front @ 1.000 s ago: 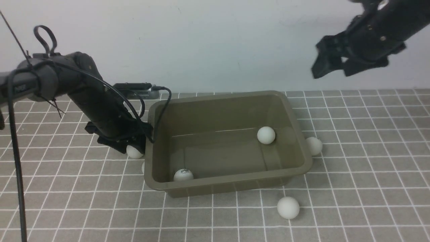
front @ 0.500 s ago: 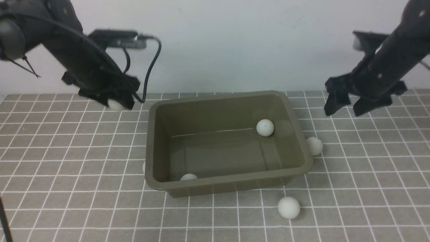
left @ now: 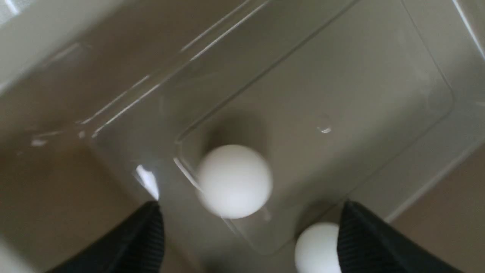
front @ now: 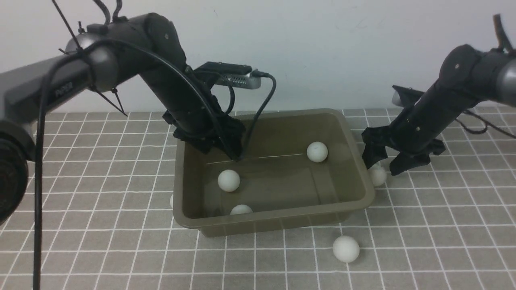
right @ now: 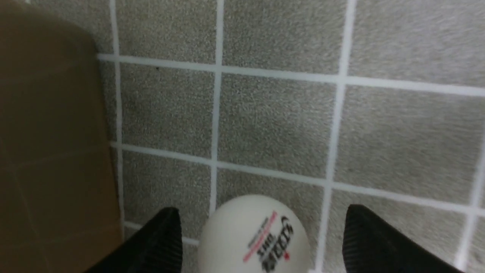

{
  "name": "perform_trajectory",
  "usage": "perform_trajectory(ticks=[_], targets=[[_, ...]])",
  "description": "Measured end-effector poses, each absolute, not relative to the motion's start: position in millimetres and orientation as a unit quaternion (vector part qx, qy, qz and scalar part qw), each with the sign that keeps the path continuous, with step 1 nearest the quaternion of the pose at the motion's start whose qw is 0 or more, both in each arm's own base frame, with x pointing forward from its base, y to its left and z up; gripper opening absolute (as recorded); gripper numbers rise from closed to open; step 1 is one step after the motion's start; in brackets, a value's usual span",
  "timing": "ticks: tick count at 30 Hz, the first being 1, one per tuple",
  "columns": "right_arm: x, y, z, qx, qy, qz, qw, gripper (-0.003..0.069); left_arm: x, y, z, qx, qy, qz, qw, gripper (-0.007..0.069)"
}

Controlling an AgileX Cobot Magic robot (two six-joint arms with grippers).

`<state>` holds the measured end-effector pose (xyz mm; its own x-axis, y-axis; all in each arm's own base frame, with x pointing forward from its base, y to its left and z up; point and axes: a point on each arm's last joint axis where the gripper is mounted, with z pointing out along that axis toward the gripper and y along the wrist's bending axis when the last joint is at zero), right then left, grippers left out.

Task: Put the table tennis balls into the box on the grey coffee tablecloth.
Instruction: 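Drop the ball into the bin, then reach for and grasp a ping pong ball on the table, then release the ping pong ball into the bin and lift the gripper away, then reach for and grasp a ping pong ball on the table beside the basket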

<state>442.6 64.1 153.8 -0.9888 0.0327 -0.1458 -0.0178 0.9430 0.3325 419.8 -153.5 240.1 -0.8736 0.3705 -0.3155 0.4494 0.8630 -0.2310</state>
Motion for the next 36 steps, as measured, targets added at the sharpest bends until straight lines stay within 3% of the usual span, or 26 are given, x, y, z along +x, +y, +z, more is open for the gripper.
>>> perform_trajectory(ticks=[2, 4, 6, 9, 12, 13, 17, 19, 24, 26, 30, 32, 36], targets=[[443, 64, 149, 0.004, 0.983, 0.168, 0.069, 0.0459, 420, -150, 251, 0.205, 0.960, -0.137, 0.135, 0.0523], [443, 63, 145, 0.001, 0.985, 0.161, 0.064, 0.0351, 420, -136, 279, 0.194, 0.963, -0.111, 0.152, 0.0363], [442, 60, 148, -0.002, 0.986, 0.157, 0.059, 0.0357, 416, -121, 306, 0.186, 0.962, -0.089, 0.180, 0.0202], [436, 50, 169, -0.005, 0.986, 0.155, 0.052, 0.0358, 403, -83, 347, 0.155, 0.960, -0.064, 0.225, 0.0036], [429, 44, 208, -0.003, 0.983, 0.165, 0.080, 0.0358, 387, -51, 371, 0.120, 0.959, -0.052, 0.250, 0.0004], [423, 44, 237, -0.003, 0.978, 0.179, 0.110, 0.0358, 377, -33, 376, 0.097, 0.962, -0.048, 0.251, -0.0003], [401, 70, 300, -0.050, 0.959, 0.212, 0.180, 0.0358, 356, -7, 350, 0.056, 0.977, -0.059, 0.200, -0.0005], [394, 96, 311, -0.097, 0.950, 0.218, 0.200, 0.0358, 347, -7, 314, 0.050, 0.985, -0.083, 0.143, -0.0005], [390, 153, 294, -0.171, 0.941, 0.216, 0.199, 0.0363, 344, -22, 246, 0.061, 0.982, -0.144, 0.106, 0.0000], [391, 162, 286, -0.179, 0.941, 0.212, 0.195, 0.0378, 346, -28, 233, 0.070, 0.980, -0.156, 0.105, 0.0010], [392, 174, 271, -0.180, 0.945, 0.203, 0.180, 0.0559, 356, -44, 206, 0.098, 0.973, -0.177, 0.107, 0.0135], [392, 171, 270, -0.183, 0.947, 0.195, 0.177, 0.0627, 362, -53, 195, 0.101, 0.972, -0.178, 0.115, 0.0242], [387, 161, 277, -0.197, 0.948, 0.187, 0.163, 0.0658, 370, -64, 180, 0.104, 0.971, -0.172, 0.127, 0.0427]])
